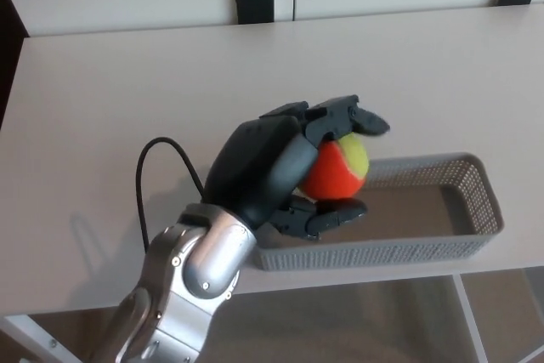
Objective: The robot walk towards a table in front and uses its left hand to pickup a tennis ball on the left side and put it in a container on the right hand side
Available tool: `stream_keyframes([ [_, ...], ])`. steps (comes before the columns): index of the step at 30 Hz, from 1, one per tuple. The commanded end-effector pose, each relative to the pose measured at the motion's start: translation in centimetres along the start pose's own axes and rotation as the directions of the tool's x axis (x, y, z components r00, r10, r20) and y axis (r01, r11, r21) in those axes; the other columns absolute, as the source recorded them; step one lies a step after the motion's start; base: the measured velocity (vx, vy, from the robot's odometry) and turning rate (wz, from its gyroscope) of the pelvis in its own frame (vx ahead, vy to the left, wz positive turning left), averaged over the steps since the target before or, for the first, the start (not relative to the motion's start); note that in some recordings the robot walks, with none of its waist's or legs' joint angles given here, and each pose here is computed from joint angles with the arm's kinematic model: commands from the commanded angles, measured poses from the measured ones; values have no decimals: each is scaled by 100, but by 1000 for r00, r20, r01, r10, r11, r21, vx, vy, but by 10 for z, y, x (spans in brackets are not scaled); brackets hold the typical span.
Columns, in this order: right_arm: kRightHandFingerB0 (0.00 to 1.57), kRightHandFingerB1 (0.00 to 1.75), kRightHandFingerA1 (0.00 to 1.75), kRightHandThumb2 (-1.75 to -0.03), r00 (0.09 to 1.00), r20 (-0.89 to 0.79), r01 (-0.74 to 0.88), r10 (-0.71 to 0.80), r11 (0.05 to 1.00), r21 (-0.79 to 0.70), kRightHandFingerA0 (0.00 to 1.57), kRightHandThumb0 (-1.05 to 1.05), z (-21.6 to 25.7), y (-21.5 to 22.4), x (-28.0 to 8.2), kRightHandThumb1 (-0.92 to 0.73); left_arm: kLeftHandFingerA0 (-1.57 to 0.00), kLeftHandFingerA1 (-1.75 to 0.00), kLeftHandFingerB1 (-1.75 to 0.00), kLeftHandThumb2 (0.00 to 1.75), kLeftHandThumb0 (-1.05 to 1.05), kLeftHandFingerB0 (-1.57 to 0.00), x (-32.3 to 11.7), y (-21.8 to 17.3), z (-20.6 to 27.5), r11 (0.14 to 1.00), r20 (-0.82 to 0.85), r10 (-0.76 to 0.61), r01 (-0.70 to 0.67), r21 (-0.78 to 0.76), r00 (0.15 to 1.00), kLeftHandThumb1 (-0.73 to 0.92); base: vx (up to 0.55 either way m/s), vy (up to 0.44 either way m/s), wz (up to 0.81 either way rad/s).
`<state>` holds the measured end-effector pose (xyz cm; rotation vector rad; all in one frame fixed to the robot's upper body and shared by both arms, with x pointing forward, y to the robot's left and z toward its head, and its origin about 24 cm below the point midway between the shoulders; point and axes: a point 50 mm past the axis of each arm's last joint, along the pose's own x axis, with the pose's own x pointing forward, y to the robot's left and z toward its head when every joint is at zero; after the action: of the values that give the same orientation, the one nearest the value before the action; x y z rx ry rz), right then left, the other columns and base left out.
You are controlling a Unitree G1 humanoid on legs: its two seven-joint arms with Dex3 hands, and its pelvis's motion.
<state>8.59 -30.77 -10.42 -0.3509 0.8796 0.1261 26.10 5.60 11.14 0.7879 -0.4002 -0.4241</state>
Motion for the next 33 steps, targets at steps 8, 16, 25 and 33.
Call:
stream_keyframes([
  [8, 53, 44, 55, -56, 1000, 6, -13, 13, 999, -31, 68, -37, 6, -7, 1, -58, 0, 0, -1, 63, -100, 0, -4, 2, -5, 971, -62, -119, 130, 203, 991, 73, 0, 0, 0],
  [16, 54, 44, 56, -56, 1000, 5, 1, -1, 999, -52, 72, -40, 6, -8, 1, -59, 0, 0, -2, 66, -103, 0, -9, 8, 5, 977, 0, -98, 96, 189, 995, 80, 0, 0, 0],
  [25, 53, 45, 58, -57, 1000, -3, -9, 8, 999, -53, 72, -39, 5, -11, 0, -59, -17, -40, -40, 79, -69, -13, -79, 45, 81, 996, 393, 77, -50, -78, 916, 49, 0, 0, 0],
  [33, 49, 56, 67, -78, 999, -32, 11, -13, 998, -55, 71, -44, 2, -16, -2, -46, -39, -33, -32, 61, -77, -34, -160, 79, 88, 907, 515, -48, 253, -336, 856, 66, 0, 0, 0],
])
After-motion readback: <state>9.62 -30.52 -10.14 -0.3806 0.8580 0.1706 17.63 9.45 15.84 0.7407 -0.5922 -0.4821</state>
